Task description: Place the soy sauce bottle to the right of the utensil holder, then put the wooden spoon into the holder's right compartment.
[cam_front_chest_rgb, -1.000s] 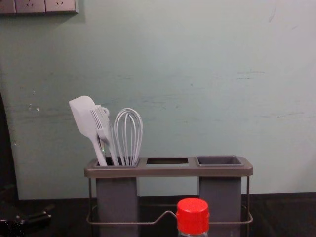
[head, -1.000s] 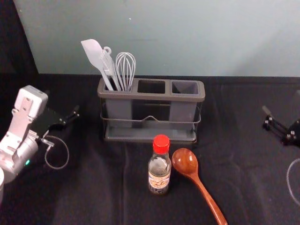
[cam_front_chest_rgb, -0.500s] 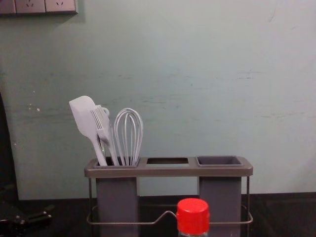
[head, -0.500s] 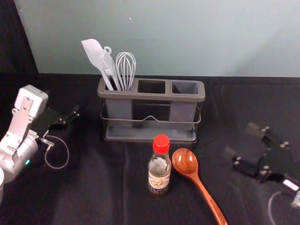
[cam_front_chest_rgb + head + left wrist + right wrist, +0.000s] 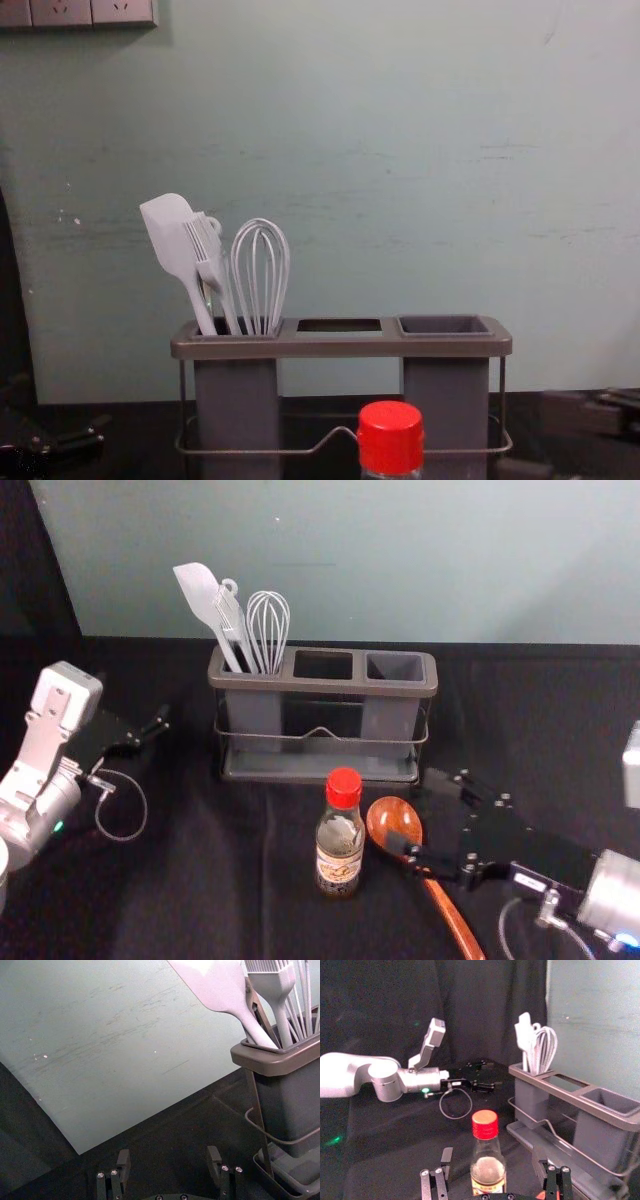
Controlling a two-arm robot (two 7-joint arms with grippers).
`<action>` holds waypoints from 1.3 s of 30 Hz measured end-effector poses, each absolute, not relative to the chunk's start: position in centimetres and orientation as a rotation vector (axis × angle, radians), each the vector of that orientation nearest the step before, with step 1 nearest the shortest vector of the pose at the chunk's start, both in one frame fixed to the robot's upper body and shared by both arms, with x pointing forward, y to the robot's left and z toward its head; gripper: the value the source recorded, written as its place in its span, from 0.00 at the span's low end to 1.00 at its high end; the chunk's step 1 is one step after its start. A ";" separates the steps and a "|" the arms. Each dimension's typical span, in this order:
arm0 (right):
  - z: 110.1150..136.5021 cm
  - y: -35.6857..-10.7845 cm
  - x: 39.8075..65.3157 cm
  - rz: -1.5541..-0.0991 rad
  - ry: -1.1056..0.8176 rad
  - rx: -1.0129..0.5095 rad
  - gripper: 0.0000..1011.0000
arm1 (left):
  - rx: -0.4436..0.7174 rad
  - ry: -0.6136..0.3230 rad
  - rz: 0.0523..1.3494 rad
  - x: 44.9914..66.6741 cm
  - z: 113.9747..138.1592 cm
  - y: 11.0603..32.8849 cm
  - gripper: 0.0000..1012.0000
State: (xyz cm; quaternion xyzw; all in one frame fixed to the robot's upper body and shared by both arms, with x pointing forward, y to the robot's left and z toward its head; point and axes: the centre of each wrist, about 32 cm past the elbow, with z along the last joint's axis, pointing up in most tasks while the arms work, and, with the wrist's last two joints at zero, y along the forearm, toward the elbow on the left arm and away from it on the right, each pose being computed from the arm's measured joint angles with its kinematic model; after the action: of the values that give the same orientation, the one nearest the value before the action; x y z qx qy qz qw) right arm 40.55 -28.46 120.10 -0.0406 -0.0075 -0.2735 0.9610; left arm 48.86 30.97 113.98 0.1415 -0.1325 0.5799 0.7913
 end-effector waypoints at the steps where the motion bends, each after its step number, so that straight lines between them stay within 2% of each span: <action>1: 120.1 -28.3 40.7 -0.550 -0.015 -0.084 0.99 | 0.304 -0.285 1.248 48.9 114.0 31.0 0.99; 24: 120.6 -24.1 43.8 -0.507 0.005 -0.109 0.99 | 0.304 -0.285 1.248 48.9 114.0 31.0 0.99; 39: 120.4 -23.8 44.0 -0.523 0.008 -0.114 0.98 | 0.304 -0.285 1.248 48.9 114.0 31.0 0.99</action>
State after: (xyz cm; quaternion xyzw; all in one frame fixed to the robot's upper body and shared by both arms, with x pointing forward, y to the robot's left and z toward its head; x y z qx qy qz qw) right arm 44.02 -23.81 120.43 -0.0563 0.0038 -0.2583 0.9644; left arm 48.86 30.97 113.98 0.1415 -0.1325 0.5800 0.7912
